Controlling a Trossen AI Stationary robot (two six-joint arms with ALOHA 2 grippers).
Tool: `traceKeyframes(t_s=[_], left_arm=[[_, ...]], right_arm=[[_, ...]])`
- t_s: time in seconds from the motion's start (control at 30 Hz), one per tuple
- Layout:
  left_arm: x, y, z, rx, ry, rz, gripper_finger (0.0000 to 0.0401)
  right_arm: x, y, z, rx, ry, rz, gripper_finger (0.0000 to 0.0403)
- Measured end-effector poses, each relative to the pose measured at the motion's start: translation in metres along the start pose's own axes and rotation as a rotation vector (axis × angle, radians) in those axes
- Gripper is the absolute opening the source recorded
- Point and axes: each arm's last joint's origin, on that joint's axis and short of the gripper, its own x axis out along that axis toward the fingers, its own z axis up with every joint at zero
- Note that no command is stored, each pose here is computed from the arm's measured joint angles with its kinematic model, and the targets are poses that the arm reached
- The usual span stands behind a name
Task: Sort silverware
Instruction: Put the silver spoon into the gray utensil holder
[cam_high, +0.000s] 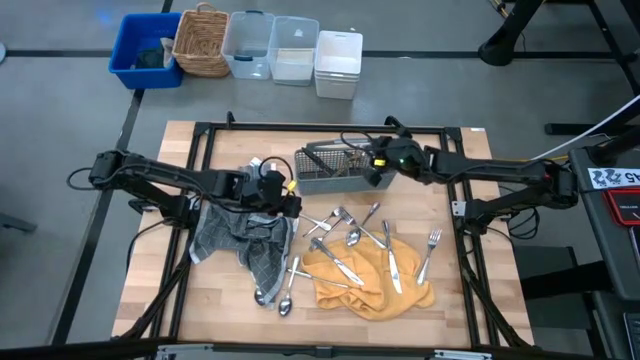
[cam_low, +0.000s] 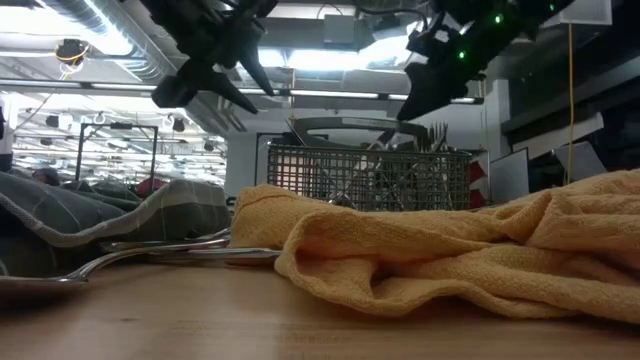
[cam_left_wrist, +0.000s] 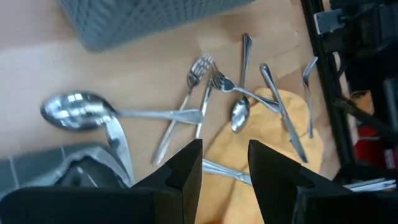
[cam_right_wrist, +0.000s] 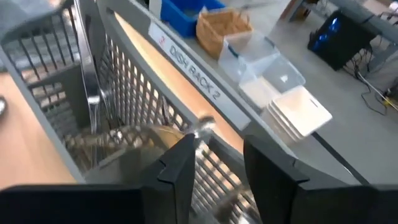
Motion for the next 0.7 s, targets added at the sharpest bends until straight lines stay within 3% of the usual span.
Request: traceKeyframes(t_s=[0.27, 0.7], left_arm=[[0.007, 0.000, -0.007, -0.198, 0.016, 0.020, 0.0117], [0.055, 0.008, -0.015, -0.456, 0.016, 0.123, 0.0117]], right_arm=[[-0.022, -0.011, 0.026, -0.054, 0.111, 0.000, 0.0136], [-0.040, -0.019, 0.057, -0.020, 0.045, 0.018, 0.0136]])
